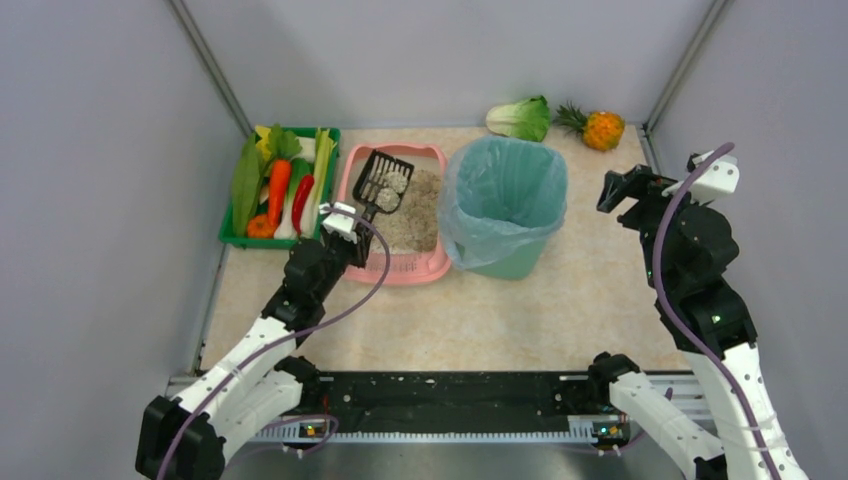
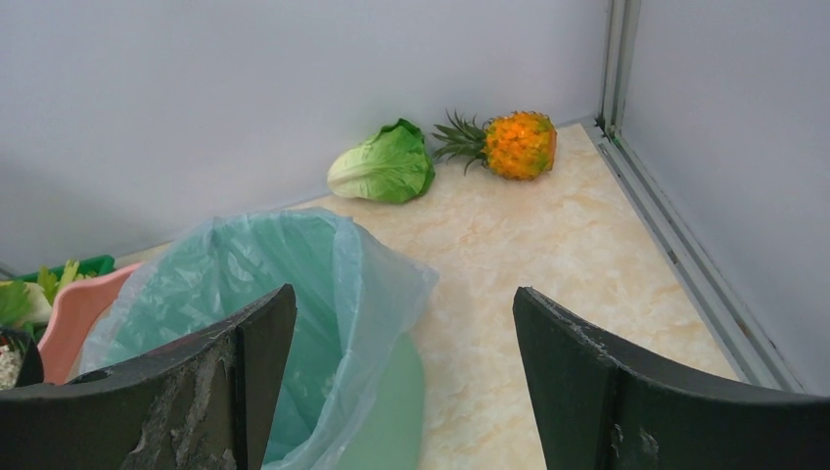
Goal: Clean the litter box
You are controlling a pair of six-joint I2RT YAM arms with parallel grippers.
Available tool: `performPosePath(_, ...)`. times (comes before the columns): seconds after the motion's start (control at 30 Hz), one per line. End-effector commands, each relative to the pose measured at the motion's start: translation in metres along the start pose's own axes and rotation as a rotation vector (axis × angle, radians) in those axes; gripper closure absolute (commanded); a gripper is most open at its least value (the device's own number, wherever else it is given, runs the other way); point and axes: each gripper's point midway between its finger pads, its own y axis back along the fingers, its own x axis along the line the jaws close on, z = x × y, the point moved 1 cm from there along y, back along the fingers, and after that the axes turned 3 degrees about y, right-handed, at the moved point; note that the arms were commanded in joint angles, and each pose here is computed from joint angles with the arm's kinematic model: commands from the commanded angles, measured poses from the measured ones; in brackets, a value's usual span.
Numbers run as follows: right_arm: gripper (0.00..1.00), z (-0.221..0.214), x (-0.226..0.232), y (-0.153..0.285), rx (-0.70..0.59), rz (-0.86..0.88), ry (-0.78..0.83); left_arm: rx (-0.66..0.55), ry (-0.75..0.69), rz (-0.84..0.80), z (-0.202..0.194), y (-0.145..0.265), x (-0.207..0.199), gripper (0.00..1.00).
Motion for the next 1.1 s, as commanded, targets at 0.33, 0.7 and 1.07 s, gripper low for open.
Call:
performPosePath(0.33,0.18,0.008,0.008,0.001,-0.017,0.042,-0.003,-0.054,0.327,-0.076,0.009,-0.009,-0.024,1.0)
performPosePath(0.7,0.18,0.006,0.006,0.004,-0.01,0.036,0.005,-0.073,0.488,-0.132,0.007,-0.008,-0.033,1.0)
performPosePath(1.07,0.18,0.002,0.006,0.001,0.002,0.034,0.009,0.094,0.251,-0.043,0.001,-0.008,-0.014,1.0)
